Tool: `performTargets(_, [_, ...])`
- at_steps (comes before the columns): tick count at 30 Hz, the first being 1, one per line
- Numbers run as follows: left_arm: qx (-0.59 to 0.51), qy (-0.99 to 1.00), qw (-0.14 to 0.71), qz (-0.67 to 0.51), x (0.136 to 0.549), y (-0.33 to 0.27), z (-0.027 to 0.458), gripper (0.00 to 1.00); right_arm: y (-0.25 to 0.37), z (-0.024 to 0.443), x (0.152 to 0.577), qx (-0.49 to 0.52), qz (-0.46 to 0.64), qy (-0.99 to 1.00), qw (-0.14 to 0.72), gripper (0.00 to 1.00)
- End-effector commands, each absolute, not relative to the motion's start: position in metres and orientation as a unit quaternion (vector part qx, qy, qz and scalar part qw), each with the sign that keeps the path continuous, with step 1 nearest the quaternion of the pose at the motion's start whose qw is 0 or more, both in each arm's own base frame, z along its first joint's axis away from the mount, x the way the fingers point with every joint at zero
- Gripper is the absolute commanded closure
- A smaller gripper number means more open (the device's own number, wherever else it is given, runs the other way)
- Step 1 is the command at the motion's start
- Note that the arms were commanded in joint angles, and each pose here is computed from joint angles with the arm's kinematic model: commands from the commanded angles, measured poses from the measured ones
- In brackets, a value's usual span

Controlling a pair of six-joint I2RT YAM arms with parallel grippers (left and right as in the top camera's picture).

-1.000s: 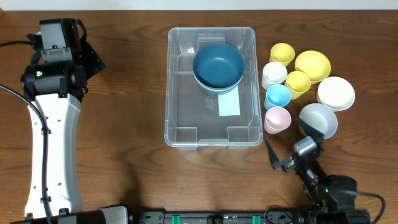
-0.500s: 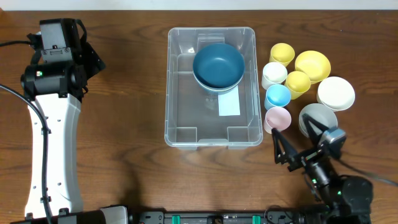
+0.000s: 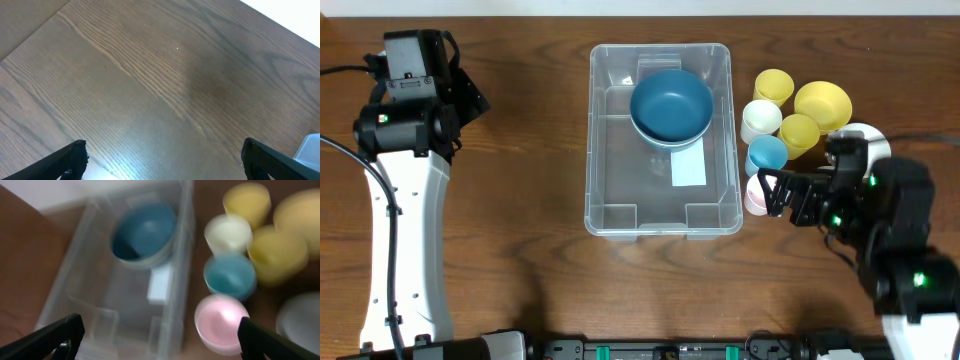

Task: Pack container
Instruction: 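Reach the right gripper to the pink cup and grasp its rim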

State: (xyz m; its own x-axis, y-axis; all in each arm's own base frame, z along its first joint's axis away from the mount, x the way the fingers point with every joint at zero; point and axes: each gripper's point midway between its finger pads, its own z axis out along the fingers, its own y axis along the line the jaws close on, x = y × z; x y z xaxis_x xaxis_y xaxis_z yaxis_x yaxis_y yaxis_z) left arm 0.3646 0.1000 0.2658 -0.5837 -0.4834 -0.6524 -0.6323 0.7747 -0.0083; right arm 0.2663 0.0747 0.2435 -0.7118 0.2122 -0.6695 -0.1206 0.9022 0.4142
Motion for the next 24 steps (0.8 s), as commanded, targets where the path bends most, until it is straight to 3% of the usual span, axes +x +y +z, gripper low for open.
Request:
performTargets(1, [-0.323, 0.876, 0.337, 0.121, 0.364, 0.105, 0.273, 0.02, 0.059, 0.255, 0.276, 0.022, 0.165, 0.916, 0.366, 0.01])
performTargets(11, [-0.323, 0.876, 0.337, 0.121, 0.364, 0.105, 0.273, 0.02, 0.008, 0.224, 0.264, 0.067, 0.017, 0.959, 0.274, 0.01])
performTargets(21, [-0.323, 0.876, 0.337, 0.121, 0.364, 0.105, 0.273, 0.02, 0.008, 0.205, 0.249, 0.075, 0.016, 0.973, 0.219, 0.01])
performTargets(24, [-0.323, 0.876, 0.337, 0.121, 0.364, 0.105, 0.273, 0.02, 0.009, 0.195, 0.254, 0.074, 0.016, 0.977, 0.200, 0.08])
